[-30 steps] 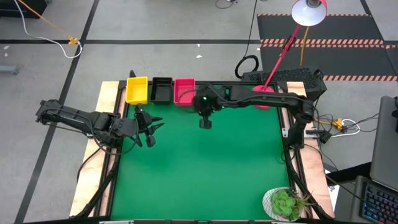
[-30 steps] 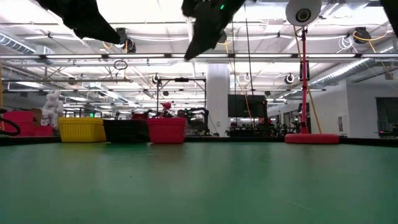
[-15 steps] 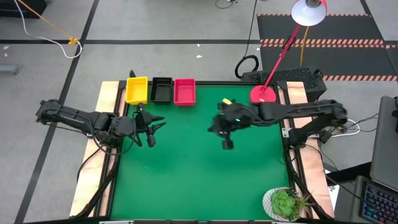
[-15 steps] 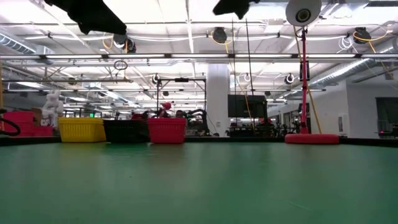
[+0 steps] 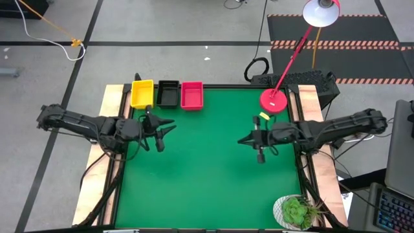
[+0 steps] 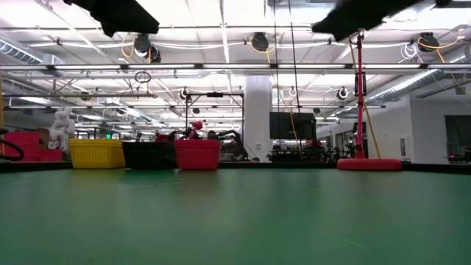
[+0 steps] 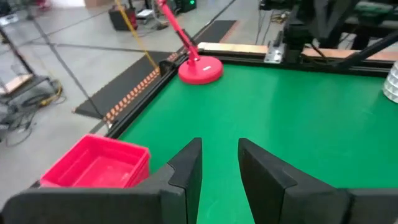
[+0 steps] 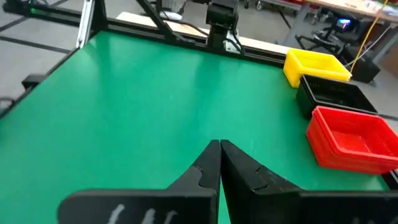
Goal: Stack baskets by color
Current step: Return to Home Position
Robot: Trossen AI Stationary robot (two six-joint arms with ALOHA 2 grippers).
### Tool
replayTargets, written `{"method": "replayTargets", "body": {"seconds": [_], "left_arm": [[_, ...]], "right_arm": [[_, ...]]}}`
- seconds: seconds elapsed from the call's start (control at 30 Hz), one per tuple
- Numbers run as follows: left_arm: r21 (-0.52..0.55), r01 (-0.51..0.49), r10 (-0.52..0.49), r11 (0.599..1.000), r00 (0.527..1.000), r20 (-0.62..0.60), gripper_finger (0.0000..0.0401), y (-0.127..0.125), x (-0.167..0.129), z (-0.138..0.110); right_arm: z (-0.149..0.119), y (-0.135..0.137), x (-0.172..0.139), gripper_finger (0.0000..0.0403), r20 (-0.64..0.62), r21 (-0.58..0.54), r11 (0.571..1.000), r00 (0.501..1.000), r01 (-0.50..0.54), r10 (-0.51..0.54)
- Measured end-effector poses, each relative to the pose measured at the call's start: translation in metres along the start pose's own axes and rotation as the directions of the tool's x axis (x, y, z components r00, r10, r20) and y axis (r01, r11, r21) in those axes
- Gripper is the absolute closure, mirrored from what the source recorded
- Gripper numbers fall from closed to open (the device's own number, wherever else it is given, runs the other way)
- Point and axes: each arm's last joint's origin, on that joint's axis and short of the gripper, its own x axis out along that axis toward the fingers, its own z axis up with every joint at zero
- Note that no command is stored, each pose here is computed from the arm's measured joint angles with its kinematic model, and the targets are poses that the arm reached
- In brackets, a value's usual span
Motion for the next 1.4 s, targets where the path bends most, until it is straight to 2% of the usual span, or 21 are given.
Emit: {"method": "replayTargets", "body": {"seconds": [0.13,0.23,0.33,0.8,1.03,1.2,1.4], "left_arm": [[0.054,0.07,-0.074,0.996,0.994,0.076,0.0316,-0.003,0.011,-0.008],[0.121,0.15,-0.166,0.981,0.976,0.141,0.0354,-0.002,0.018,-0.019],[0.141,0.174,-0.2,0.975,0.959,0.199,0.0393,0.003,0.019,-0.024],[0.133,0.211,-0.238,0.968,0.944,0.231,0.0398,0.02,0.012,-0.045],[0.141,0.225,-0.255,0.964,0.932,0.255,0.0388,0.024,0.003,-0.056],[0.145,0.222,-0.255,0.964,0.928,0.271,0.0398,0.026,-0.002,-0.062],[0.152,0.221,-0.255,0.963,0.928,0.273,0.0393,0.028,-0.004,-0.073]], "right_arm": [[-0.025,0.001,-0.012,0.0399,0.017,-0.026,1.0,1.0,0.002,-0.002],[-0.042,0.002,-0.019,0.0399,0.048,-0.053,0.999,0.999,0.007,-0.004],[-0.057,0.003,-0.025,0.0399,0.081,-0.064,0.998,0.997,0.016,-0.011],[-0.112,-0.001,-0.037,0.0399,0.211,-0.074,0.992,0.974,0.103,-0.085],[-0.123,-0.004,-0.039,0.0399,0.219,-0.062,0.988,0.968,0.139,-0.123],[-0.13,-0.006,-0.038,0.0399,0.229,-0.044,0.986,0.963,0.158,-0.144],[-0.13,-0.008,-0.039,0.0399,0.316,-0.037,0.98,0.933,0.193,-0.172]]}}
